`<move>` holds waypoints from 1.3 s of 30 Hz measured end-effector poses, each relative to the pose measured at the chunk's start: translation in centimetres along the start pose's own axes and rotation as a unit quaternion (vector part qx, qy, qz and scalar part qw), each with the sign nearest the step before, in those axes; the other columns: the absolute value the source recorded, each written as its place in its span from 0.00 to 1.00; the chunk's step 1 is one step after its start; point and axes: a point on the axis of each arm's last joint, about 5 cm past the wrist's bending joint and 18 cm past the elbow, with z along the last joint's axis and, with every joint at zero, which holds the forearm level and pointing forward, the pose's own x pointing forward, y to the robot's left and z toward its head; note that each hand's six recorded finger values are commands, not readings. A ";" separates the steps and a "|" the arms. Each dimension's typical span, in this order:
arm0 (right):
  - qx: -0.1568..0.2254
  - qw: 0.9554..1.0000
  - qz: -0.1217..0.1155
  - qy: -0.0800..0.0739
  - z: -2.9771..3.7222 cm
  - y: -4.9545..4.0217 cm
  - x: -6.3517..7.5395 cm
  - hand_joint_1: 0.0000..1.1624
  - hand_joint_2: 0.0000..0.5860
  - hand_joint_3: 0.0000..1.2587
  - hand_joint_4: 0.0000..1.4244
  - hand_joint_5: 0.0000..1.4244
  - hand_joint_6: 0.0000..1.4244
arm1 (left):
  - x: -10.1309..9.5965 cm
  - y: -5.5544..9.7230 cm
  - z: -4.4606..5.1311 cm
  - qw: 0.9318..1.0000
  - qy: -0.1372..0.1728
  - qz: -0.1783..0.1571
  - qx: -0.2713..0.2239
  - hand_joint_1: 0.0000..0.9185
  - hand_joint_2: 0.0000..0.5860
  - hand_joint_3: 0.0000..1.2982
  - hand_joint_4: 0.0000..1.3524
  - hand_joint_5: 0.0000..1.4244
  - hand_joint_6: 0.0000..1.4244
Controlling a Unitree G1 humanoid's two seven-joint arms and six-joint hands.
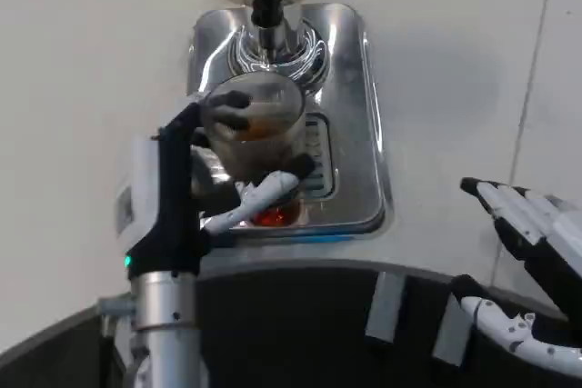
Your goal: Grasp the cup under the faucet to collect the drink, then remove the cup.
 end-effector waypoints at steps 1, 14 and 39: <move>0.000 1.000 -0.002 -0.004 -0.03 0.07 0.1 0.16 0.85 0.00 0.00 0.00 0.00 | -0.2 0.3 0.14 1.000 -0.002 -0.002 0.000 0.81 0.05 0.93 0.93 0.94 1.00; -0.032 0.994 -0.057 -0.082 -1.30 2.00 -0.4 0.18 0.88 0.00 0.00 0.00 0.00 | -3.2 3.3 1.93 1.000 -0.019 -0.018 0.002 0.76 0.06 0.92 0.91 0.92 1.00; -0.089 0.979 -0.114 -0.147 -2.04 3.56 -0.8 0.07 0.92 0.00 0.00 0.00 0.00 | -7.7 6.7 3.32 0.995 -0.068 -0.067 0.039 0.73 0.12 0.92 0.89 0.92 1.00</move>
